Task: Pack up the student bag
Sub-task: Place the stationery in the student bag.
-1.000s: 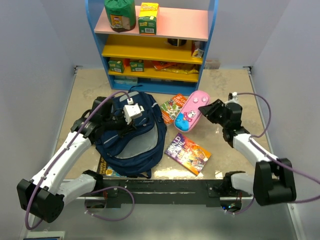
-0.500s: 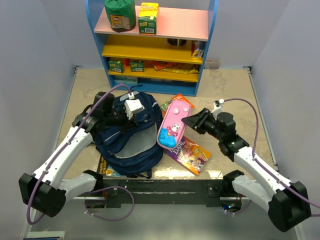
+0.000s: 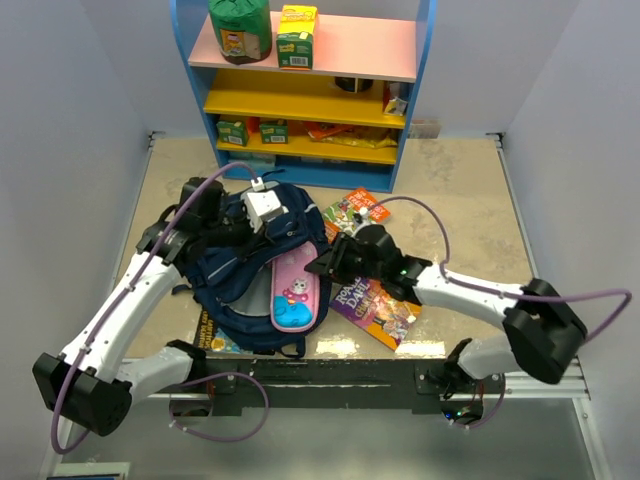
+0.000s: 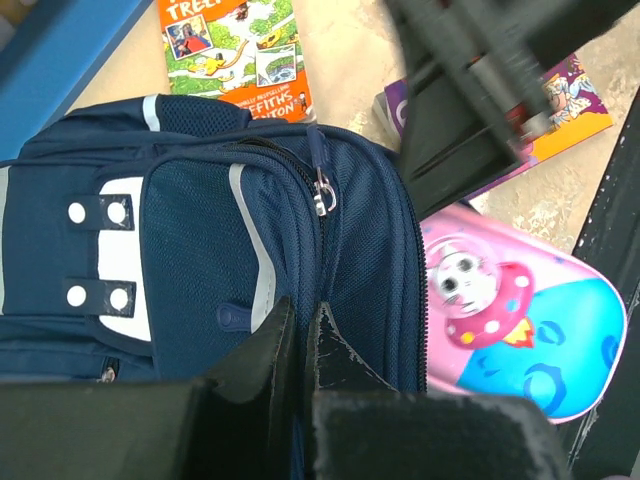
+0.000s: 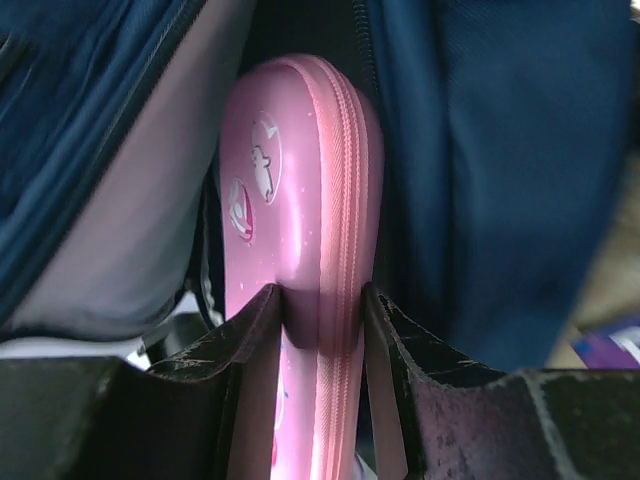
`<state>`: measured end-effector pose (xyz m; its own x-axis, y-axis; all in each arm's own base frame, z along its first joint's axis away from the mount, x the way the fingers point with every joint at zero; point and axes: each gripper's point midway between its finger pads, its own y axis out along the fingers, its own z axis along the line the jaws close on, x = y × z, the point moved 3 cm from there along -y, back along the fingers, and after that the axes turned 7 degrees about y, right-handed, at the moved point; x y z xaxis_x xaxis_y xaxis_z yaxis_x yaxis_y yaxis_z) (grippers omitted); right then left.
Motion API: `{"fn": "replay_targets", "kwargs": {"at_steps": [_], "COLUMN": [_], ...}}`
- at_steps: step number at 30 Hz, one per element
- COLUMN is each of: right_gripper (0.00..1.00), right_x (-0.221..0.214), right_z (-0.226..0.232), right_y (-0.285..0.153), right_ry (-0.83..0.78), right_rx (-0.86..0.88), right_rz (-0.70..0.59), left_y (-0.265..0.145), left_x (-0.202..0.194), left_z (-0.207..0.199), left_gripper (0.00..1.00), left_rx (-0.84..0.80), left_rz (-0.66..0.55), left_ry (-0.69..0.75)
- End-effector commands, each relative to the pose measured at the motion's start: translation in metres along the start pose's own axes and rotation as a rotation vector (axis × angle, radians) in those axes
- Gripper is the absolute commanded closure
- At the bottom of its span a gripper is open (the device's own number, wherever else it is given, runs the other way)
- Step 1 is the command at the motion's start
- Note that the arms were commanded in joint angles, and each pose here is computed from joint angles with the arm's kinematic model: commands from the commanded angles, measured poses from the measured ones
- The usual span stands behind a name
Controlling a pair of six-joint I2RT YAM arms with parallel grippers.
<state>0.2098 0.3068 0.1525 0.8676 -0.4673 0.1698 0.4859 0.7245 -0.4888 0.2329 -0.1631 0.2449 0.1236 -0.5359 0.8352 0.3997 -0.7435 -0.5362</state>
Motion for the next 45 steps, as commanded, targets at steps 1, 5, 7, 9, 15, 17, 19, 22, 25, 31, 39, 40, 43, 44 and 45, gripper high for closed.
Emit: {"fn": "replay_targets", "kwargs": {"at_steps": [1, 5, 7, 9, 15, 17, 19, 22, 25, 31, 39, 40, 43, 44, 45], "right_gripper": [1.00, 1.00, 1.00, 1.00, 0.93, 0.63, 0.39, 0.37, 0.36, 0.53, 0.59, 0.47, 0.40, 0.39, 0.40], "right_x": [0.014, 0.032, 0.041, 0.056, 0.078, 0.075, 0.072, 0.063, 0.052, 0.025, -0.059, -0.068, -0.095, -0.109, -0.113], "right_z": [0.048, 0.063, 0.072, 0.076, 0.083, 0.079, 0.074, 0.061, 0.068, 0.057, 0.072, 0.071, 0.082, 0.080, 0.087], "right_y": [0.028, 0.056, 0.068, 0.075, 0.082, 0.083, 0.077, 0.060, 0.030, -0.002, -0.035, -0.033, -0.036, -0.035, -0.036], "right_ry": [-0.015, -0.006, -0.005, -0.001, -0.026, -0.062, -0.082, -0.113, -0.163, -0.291, -0.585, -0.632, -0.702, -0.733, -0.743], "right_rx": [0.076, 0.063, 0.046, 0.032, 0.036, 0.017, 0.003, 0.017, 0.148, 0.159, 0.189, 0.167, 0.157, 0.154, 0.149], "right_rz": [-0.049, -0.135, -0.206, -0.328, -0.509, -0.504, -0.495, -0.494, -0.472, -0.401, -0.331, -0.325, -0.310, -0.293, -0.298], "left_y": [-0.026, -0.029, -0.032, -0.033, -0.032, -0.031, -0.029, -0.025, -0.021, -0.016, 0.000, 0.001, 0.010, 0.017, 0.018], "left_x": [0.057, 0.052, 0.053, 0.051, 0.041, 0.037, 0.034, 0.031, 0.027, 0.025, 0.021, 0.026, 0.038, 0.037, 0.041], "left_z": [-0.005, -0.013, -0.017, -0.020, -0.021, -0.021, -0.021, -0.019, -0.017, -0.011, -0.003, 0.000, 0.013, 0.019, 0.024], "left_gripper": [1.00, 1.00, 1.00, 1.00, 1.00, 1.00, 1.00, 1.00, 1.00, 1.00, 1.00, 1.00, 1.00, 1.00, 1.00], "left_rx": [-0.001, -0.020, -0.029, -0.042, -0.036, -0.034, -0.030, -0.026, -0.025, -0.017, -0.028, -0.029, -0.015, -0.013, 0.001], "left_rz": [-0.224, -0.225, -0.232, -0.228, -0.197, -0.188, -0.180, -0.172, -0.163, -0.151, -0.138, -0.150, -0.156, -0.141, -0.145], "left_ry": [0.155, 0.155, 0.159, 0.159, 0.154, 0.155, 0.154, 0.148, 0.143, 0.140, 0.114, 0.117, 0.105, 0.077, 0.074]}}
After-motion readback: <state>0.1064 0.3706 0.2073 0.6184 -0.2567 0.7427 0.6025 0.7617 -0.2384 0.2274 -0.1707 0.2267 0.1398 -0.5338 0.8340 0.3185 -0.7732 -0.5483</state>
